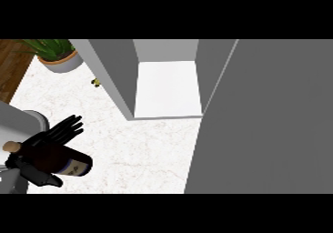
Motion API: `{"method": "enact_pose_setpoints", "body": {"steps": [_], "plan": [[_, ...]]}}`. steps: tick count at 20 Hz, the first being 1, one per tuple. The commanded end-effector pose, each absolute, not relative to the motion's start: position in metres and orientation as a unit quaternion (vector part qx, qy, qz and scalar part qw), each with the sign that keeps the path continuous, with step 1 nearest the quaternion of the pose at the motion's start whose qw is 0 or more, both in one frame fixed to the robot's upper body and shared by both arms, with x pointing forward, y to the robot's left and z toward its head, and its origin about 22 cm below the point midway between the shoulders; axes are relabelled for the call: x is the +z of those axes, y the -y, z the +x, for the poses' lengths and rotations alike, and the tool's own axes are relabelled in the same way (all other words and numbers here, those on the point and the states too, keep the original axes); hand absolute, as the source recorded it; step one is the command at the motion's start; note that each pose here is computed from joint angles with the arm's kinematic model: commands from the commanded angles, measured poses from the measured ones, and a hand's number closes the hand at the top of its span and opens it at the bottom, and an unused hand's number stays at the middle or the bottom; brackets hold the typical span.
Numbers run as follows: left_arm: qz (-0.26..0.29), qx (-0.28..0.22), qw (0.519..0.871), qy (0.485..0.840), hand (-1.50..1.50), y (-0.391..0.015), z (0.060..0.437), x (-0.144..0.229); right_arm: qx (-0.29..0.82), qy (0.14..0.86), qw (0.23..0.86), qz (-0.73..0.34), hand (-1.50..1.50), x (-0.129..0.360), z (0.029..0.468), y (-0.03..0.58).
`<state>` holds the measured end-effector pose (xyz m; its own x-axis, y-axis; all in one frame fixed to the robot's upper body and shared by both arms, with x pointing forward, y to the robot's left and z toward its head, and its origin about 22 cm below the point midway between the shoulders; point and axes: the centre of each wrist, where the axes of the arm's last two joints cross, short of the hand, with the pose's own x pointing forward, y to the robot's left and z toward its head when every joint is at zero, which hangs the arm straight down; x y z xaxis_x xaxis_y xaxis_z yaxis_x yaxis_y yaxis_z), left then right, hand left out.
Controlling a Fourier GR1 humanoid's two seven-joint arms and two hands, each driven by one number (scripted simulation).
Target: Pick up the wine, place it into the cabinet and close the cabinet
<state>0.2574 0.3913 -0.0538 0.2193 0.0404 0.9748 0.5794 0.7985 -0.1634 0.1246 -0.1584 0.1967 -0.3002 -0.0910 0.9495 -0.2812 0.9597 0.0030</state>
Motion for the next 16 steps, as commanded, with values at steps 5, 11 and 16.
{"method": "enact_pose_setpoints", "body": {"steps": [5, 11, 16], "plan": [[-0.336, -0.189, 0.689, 0.614, -1.5, -0.379, 0.258, -0.071, 0.072, 0.823, 0.55, 0.122, -1.5, 0.214, 0.1, 0.173], [-0.343, -0.144, 0.688, 0.624, 1.5, -0.377, 0.241, -0.092, 0.078, 0.821, 0.552, 0.125, -1.5, 0.215, 0.094, 0.172], [-0.347, -0.15, 0.675, 0.634, 1.5, -0.369, 0.25, -0.09, 0.087, 0.824, 0.549, 0.114, -1.5, 0.213, 0.096, 0.174]]}}
